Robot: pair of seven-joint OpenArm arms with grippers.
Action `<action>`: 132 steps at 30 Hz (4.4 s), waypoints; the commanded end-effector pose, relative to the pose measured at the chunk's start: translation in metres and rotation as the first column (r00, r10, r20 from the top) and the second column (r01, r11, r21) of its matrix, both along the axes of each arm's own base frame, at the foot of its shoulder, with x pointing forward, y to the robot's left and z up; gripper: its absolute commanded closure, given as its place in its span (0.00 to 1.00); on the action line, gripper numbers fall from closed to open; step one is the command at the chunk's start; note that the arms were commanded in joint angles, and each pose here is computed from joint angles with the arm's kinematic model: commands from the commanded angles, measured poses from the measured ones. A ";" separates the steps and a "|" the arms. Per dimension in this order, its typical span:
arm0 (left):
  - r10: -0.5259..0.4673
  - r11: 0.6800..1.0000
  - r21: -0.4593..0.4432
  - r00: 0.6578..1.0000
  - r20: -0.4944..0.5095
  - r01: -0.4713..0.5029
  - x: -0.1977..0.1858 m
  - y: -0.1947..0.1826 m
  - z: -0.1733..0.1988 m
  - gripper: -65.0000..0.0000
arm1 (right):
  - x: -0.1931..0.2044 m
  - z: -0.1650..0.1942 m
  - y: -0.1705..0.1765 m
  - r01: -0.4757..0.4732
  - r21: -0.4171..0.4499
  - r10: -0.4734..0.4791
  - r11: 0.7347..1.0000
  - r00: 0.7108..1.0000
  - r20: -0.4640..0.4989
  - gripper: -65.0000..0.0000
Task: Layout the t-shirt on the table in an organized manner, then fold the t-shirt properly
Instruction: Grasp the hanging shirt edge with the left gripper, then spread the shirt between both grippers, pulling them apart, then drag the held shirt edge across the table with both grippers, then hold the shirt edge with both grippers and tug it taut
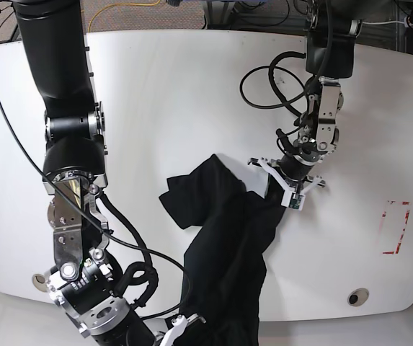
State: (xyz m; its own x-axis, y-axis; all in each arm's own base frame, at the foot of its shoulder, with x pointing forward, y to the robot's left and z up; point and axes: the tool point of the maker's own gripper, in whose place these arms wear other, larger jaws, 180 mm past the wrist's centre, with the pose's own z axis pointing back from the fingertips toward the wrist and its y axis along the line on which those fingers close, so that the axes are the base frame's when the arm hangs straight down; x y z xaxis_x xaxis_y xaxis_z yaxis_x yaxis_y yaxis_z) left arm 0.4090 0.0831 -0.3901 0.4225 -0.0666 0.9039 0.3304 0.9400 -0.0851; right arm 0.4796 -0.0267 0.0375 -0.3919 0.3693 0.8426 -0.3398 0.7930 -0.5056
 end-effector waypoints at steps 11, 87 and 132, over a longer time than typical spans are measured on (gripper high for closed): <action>0.071 0.995 0.065 0.986 0.149 -0.081 -0.006 0.054 0.071 1.00 | 0.008 0.022 -0.037 0.067 0.028 -0.068 0.997 0.997 0.048 1.00; 0.133 0.847 0.520 0.991 -0.004 -0.111 -0.066 0.164 0.152 1.00 | -0.096 -0.222 -0.239 0.525 -0.071 -0.497 0.848 0.741 -0.451 1.00; 0.231 0.792 0.607 0.885 -0.404 0.071 -0.212 0.217 0.046 1.00 | -0.293 -0.414 -0.219 0.588 -0.206 -0.440 0.782 0.287 -0.851 0.96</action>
State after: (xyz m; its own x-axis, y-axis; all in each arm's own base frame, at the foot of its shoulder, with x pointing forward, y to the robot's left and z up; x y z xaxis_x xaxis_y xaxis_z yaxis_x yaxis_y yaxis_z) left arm 0.1941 0.2899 -0.3537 0.7872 -0.4571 0.4140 0.3352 0.8806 0.3348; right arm 0.1844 -0.2370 -0.3843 0.7567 0.0791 0.6490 -0.0313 0.9959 -0.0848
